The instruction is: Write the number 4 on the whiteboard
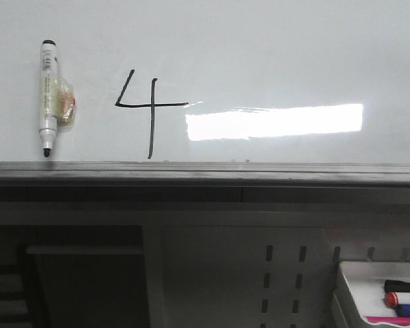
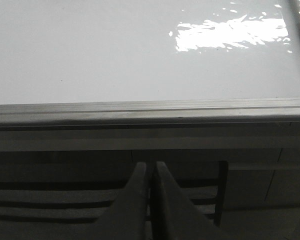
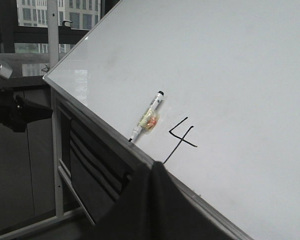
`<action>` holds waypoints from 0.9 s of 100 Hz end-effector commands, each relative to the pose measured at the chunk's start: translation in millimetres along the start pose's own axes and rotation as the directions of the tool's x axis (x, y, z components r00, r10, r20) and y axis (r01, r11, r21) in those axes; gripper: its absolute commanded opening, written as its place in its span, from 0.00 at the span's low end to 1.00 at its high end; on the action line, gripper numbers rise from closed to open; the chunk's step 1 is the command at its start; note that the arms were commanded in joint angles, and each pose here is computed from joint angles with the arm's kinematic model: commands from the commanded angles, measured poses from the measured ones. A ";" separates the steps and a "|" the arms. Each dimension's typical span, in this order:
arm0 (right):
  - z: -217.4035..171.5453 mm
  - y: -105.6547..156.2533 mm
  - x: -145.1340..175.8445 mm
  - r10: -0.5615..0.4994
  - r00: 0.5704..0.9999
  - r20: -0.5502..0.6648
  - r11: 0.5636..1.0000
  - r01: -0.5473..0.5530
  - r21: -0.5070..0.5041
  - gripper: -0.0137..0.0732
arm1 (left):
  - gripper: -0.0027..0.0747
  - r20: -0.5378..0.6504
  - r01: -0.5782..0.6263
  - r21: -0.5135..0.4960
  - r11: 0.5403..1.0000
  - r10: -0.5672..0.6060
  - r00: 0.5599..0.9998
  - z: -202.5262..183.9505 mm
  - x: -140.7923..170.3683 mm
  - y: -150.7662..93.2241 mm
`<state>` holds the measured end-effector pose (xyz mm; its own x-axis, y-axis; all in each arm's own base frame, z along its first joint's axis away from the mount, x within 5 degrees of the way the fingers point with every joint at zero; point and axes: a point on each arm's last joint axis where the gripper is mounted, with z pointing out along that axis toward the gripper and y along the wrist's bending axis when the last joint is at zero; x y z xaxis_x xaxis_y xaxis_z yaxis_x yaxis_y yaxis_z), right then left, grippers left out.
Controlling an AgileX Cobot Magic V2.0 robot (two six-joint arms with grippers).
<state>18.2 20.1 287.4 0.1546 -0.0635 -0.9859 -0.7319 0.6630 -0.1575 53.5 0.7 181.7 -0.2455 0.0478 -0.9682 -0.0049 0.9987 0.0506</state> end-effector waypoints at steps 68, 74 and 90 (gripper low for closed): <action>-1.9 -3.1 -15.6 -0.002 0.994 0.113 0.999 -0.003 0.037 0.08 | 0.01 0.043 0.011 -0.005 1.000 -0.011 0.999 1.7 5.3 -0.1; -1.0 -3.9 -16.0 0.021 0.993 0.113 0.998 -0.028 0.063 0.08 | 0.01 0.043 0.011 -0.005 1.000 -0.011 0.999 1.7 5.3 -0.1; 8.6 -9.1 -6.8 0.013 0.998 0.059 0.974 -0.026 0.227 0.08 | 0.01 0.043 0.011 -0.005 1.000 -0.011 0.999 1.7 5.3 -0.1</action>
<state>22.6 19.4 288.0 0.1369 -0.0317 -0.9901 -0.6446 0.7561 -0.1133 53.5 0.7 181.6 -0.2459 0.0462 -0.9682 -0.0052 0.9988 0.0490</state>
